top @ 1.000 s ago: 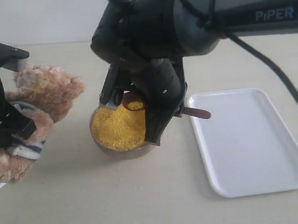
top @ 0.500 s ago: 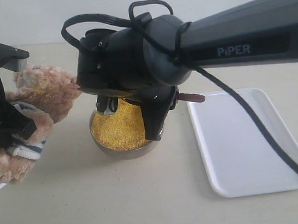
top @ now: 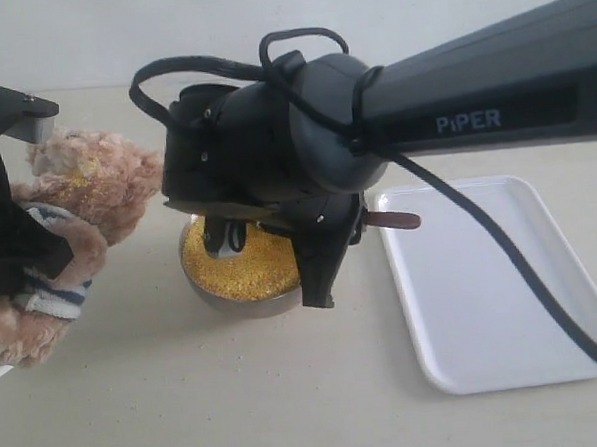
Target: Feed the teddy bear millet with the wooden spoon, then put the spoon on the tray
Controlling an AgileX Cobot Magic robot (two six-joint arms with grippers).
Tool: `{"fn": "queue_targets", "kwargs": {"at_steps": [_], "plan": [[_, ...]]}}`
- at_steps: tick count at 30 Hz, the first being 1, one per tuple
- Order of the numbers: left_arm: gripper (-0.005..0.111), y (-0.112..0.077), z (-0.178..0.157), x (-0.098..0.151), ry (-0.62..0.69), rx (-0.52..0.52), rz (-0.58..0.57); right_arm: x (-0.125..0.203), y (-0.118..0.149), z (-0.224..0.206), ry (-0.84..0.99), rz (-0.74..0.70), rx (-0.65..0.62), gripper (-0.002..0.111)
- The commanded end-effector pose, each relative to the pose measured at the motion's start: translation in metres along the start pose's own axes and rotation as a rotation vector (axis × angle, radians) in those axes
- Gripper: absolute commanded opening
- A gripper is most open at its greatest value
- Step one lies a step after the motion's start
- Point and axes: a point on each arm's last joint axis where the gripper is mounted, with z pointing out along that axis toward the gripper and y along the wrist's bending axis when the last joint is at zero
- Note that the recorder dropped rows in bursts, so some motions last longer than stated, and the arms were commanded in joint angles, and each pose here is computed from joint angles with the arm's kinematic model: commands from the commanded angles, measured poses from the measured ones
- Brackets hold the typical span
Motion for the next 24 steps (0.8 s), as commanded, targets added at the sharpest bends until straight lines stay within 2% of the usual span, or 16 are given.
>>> {"fn": "queue_targets", "kwargs": {"at_steps": [1, 8, 24], "plan": [[0.004, 0.001, -0.004, -0.001, -0.021, 0.008, -0.014, 0.007, 0.005, 0.009, 0.041, -0.033, 0.044, 0.0], [0.004, 0.001, -0.004, -0.001, -0.021, 0.008, -0.014, 0.0, 0.01, -0.002, 0.007, -0.044, 0.134, 0.0], [0.004, 0.0, -0.004, 0.0, -0.019, 0.012, -0.015, -0.003, 0.007, -0.006, -0.016, -0.025, 0.217, 0.0]]}}
